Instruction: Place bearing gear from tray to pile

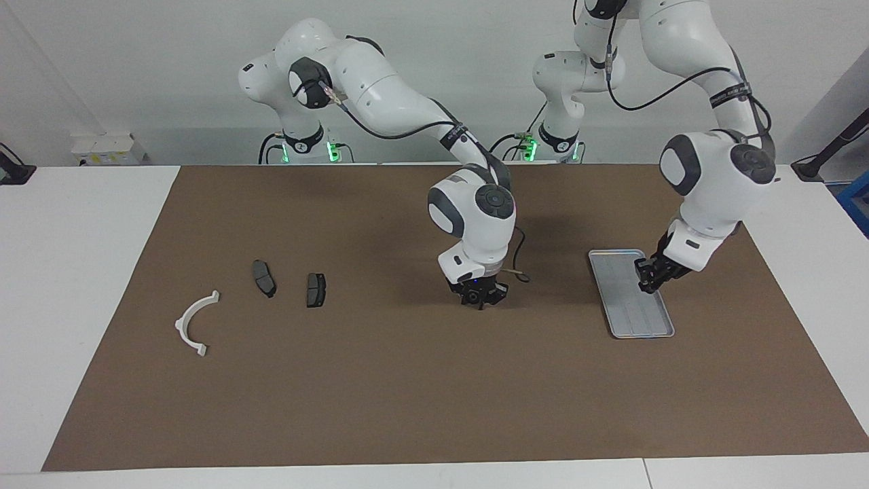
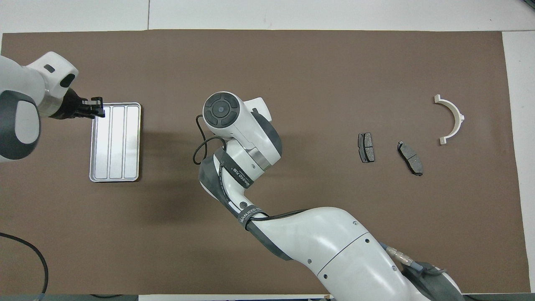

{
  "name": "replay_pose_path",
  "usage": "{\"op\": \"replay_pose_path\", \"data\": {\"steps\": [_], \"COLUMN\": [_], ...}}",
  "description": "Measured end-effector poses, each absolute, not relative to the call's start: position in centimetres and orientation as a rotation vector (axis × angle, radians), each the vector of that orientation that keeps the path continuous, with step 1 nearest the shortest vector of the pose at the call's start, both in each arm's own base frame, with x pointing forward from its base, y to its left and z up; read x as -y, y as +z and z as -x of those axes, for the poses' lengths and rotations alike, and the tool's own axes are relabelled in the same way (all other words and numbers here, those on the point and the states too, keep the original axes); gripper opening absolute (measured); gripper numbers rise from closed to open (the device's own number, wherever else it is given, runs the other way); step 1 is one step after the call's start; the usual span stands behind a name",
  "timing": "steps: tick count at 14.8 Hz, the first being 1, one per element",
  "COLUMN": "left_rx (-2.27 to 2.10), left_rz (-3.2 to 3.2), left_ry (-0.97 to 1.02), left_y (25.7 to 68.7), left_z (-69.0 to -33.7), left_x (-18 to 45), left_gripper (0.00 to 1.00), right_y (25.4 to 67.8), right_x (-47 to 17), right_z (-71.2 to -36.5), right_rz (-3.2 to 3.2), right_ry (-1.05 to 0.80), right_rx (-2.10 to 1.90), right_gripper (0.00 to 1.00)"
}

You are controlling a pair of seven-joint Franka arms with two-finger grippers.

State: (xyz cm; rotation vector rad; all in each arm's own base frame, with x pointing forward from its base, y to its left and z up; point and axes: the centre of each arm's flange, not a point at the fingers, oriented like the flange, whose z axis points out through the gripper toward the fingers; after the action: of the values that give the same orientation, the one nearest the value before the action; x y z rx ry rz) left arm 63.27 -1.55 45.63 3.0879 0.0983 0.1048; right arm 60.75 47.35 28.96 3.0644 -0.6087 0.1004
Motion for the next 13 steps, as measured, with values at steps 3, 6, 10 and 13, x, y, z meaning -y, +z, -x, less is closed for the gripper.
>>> {"op": "replay_pose_path", "data": {"steps": [3, 6, 10, 13], "left_rx": [-0.164, -0.167, -0.191, -0.229], "left_rz": [-3.073, -3.074, -3.077, -3.069], "left_ry": [0.116, 0.079, 0.076, 0.099], "left_y": [47.9, 46.7, 46.4, 46.6], "left_z": [-63.5, -63.0, -63.2, -62.8], "left_x": [5.9, 11.9, 11.5, 14.1], "left_gripper": [0.24, 0.24, 0.24, 0.24], "right_y": [29.0, 29.5, 38.1, 45.6], "right_x": [-47.3, -45.3, -30.6, -17.1], "right_z": [-60.8, -61.6, -67.1, -69.5], "right_rz": [-3.064, -3.032, -3.052, -3.104], "right_ry": [0.100, 0.048, -0.186, -0.197], "right_rx": [0.610, 0.574, 0.262, -0.059], "right_gripper": [0.31, 0.31, 0.31, 0.31]}}
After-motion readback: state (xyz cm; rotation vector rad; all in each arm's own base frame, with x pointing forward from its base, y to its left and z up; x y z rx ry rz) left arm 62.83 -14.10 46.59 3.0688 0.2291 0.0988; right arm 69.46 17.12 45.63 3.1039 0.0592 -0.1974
